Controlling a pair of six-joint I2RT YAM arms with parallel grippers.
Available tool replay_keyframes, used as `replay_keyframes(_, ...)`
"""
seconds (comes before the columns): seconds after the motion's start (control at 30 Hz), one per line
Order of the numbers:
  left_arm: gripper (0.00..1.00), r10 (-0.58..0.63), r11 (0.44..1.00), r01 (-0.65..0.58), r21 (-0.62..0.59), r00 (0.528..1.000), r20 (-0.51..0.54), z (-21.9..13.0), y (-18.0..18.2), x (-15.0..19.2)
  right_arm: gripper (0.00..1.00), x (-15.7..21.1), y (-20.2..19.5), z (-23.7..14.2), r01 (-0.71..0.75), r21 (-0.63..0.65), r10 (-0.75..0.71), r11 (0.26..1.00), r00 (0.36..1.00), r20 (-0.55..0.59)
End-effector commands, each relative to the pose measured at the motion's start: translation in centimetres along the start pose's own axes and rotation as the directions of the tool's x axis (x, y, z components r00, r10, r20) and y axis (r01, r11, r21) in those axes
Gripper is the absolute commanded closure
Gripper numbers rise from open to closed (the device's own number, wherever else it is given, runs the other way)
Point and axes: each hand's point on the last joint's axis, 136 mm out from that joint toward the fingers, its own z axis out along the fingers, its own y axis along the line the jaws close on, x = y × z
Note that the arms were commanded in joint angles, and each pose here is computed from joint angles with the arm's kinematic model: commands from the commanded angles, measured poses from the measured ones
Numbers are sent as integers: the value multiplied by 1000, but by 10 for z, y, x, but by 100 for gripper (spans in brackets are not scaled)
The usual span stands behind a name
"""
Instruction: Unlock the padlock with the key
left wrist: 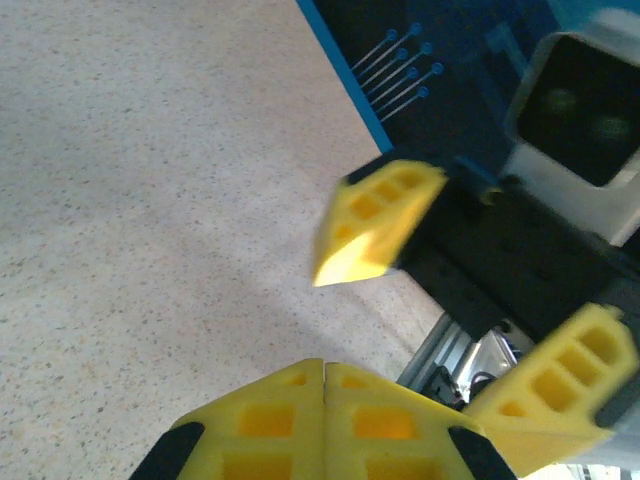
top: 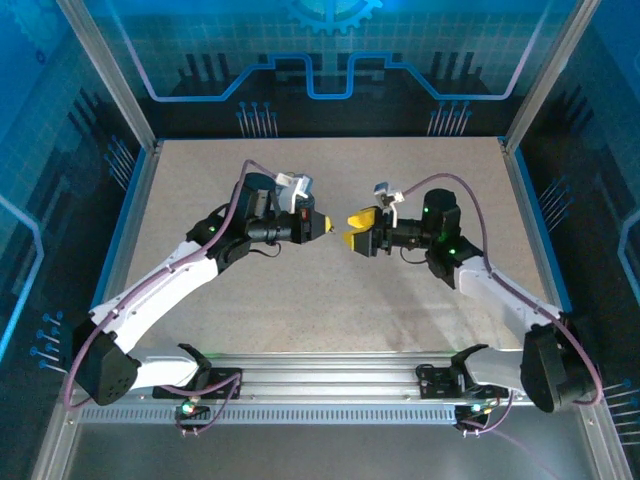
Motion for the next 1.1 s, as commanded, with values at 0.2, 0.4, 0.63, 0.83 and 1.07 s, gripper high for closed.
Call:
replay_keyframes(0.2, 100, 87, 990, -88, 108, 996, 5, -4, -21, -1, 39, -10, 20, 11, -25, -148, 24, 989, 1000, -8)
replay_keyframes(0.4, 100, 82, 991, -82, 110, 997, 2, -3, -21, 0, 47, -10, 17, 15, -32, -144, 31, 989, 999, -7)
replay_keyframes(0.63, 100, 79, 990, -78, 114, 997, -5, -1, -21, 0, 57, -16, 23, 20, -17, -164, 17, 986, 1000, -2)
replay_keyframes(0.83, 100, 74, 992, -73, 107, 997, -7, 0, -19, 1, 64, -15, 26, 24, -16, -177, 15, 984, 1000, -11)
replay_keyframes(1.07, 100, 67, 994, -67, 92, 998, 2, 0, -16, 0, 71, -6, 22, 25, -35, -162, 32, 986, 999, -22)
